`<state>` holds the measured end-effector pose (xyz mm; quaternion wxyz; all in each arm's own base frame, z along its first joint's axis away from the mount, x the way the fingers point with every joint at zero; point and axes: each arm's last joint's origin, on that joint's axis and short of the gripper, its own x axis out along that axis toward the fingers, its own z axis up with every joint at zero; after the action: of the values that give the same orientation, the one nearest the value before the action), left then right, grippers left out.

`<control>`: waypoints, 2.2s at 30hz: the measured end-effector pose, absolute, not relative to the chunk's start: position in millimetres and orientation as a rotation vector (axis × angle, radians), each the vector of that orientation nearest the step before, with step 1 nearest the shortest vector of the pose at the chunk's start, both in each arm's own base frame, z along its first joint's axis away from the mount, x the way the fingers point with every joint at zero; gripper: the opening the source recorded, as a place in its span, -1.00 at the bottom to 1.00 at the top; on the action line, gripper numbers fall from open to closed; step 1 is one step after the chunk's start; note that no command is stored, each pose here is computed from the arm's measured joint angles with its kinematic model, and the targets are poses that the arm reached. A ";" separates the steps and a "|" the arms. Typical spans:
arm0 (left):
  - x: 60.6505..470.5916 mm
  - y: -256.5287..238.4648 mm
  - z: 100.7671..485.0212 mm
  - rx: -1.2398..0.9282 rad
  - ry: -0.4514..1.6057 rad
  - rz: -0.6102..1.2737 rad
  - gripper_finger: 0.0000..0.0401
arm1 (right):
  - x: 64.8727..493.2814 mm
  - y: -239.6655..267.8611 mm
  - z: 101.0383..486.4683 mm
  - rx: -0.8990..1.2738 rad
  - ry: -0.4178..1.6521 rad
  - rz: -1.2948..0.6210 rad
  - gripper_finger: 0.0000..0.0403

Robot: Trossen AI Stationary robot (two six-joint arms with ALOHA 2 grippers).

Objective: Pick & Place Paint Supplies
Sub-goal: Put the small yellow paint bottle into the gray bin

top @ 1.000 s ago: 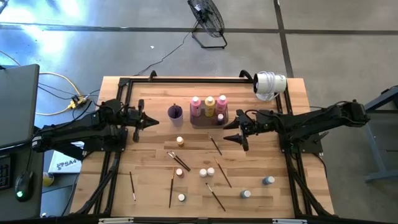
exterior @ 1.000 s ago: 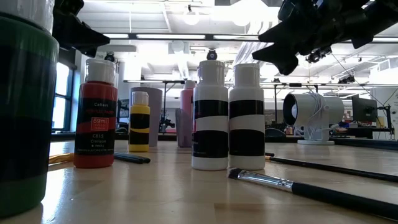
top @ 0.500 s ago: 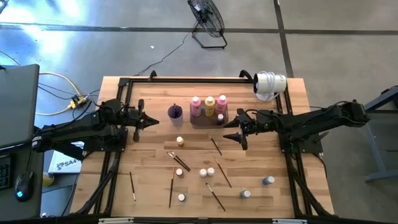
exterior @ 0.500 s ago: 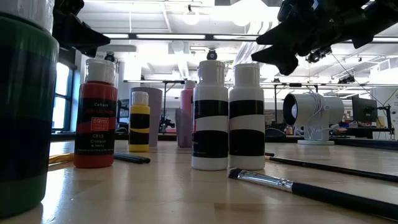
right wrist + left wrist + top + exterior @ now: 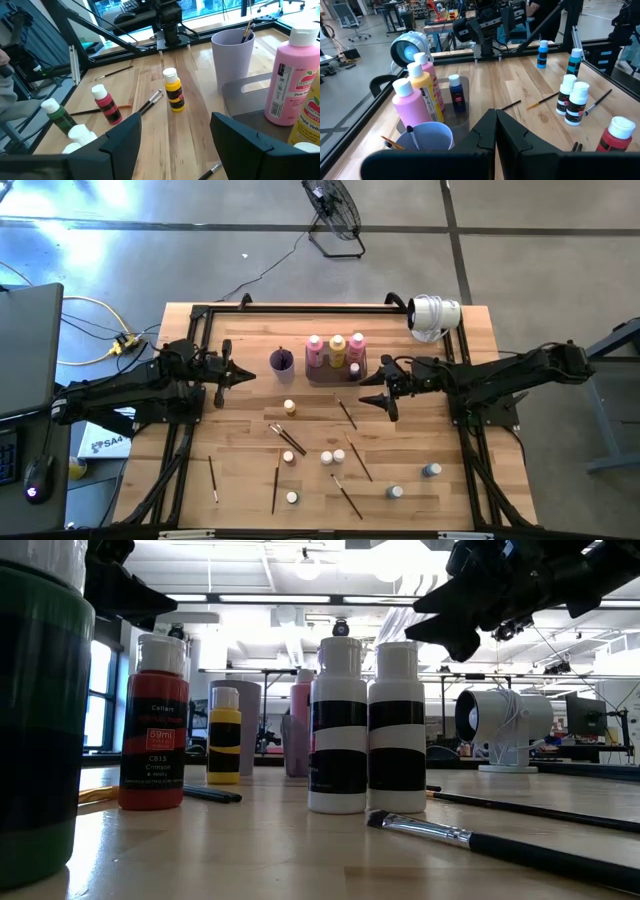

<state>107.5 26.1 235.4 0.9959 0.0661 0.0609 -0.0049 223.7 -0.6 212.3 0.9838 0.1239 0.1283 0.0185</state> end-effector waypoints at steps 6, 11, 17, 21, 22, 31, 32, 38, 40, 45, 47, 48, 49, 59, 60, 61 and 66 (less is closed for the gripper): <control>107.5 26.1 235.4 0.135 0.122 -0.010 -0.97 | 223.7 -0.6 212.3 0.249 0.258 0.037 0.13; 110.1 26.9 234.1 0.132 0.137 -0.014 -0.77 | 223.7 -0.6 212.3 0.249 0.258 0.037 0.13; 112.8 26.7 231.9 0.107 0.155 -0.053 -0.46 | 223.7 -0.6 212.4 0.249 0.257 0.037 0.13; 116.1 25.2 229.0 0.078 0.176 -0.144 -0.23 | 223.7 -0.6 212.4 0.249 0.257 0.037 0.13; 117.2 24.6 228.1 0.074 0.180 -0.180 -0.18 | 223.7 -0.6 212.4 0.249 0.257 0.037 0.13; 126.9 25.6 221.7 0.060 0.224 -0.270 -0.09 | 223.7 -0.6 212.4 0.252 0.257 0.036 0.13; 128.1 26.0 220.6 0.055 0.232 -0.271 -0.09 | 223.7 -0.6 212.4 0.252 0.257 0.037 0.13; 137.6 26.7 221.9 0.030 0.205 -0.305 -0.09 | 223.7 -0.6 212.4 0.259 0.257 0.035 0.13; 139.5 26.2 222.9 -0.025 0.201 -0.305 -0.09 | 223.7 -0.6 212.4 0.276 0.258 0.033 0.13; 139.8 26.4 222.7 -0.147 0.221 -0.288 -0.09 | 223.7 -0.6 212.4 0.276 0.257 0.032 0.13; 139.7 26.3 222.4 -0.161 0.226 -0.287 -0.09 | 223.8 -0.7 212.4 0.276 0.257 0.030 0.13; 139.7 26.3 222.5 -0.161 0.225 -0.287 -0.09 | 223.8 -0.7 212.4 0.276 0.257 0.030 0.13; 139.7 26.3 222.5 -0.161 0.225 -0.286 -0.09 | 223.8 -0.7 212.4 0.276 0.257 0.030 0.13; 141.2 27.5 229.1 -0.157 0.162 -0.258 -0.09 | 223.8 -0.7 212.5 0.276 0.257 0.030 0.13; 141.3 27.5 229.3 -0.166 0.161 -0.257 -0.09 | 223.8 -0.7 212.5 0.275 0.257 0.030 0.13; 141.4 27.4 229.7 -0.181 0.159 -0.257 -0.09 | 223.8 -0.6 212.5 0.275 0.257 0.031 0.13; 143.1 16.5 230.0 -0.202 0.168 -0.329 -0.09 | 223.7 -0.7 212.5 0.278 0.256 0.030 0.13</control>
<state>143.1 16.5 230.0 0.9779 -0.1001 0.0834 -0.1634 223.7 -0.7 212.5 0.9820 0.1382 0.1275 0.0149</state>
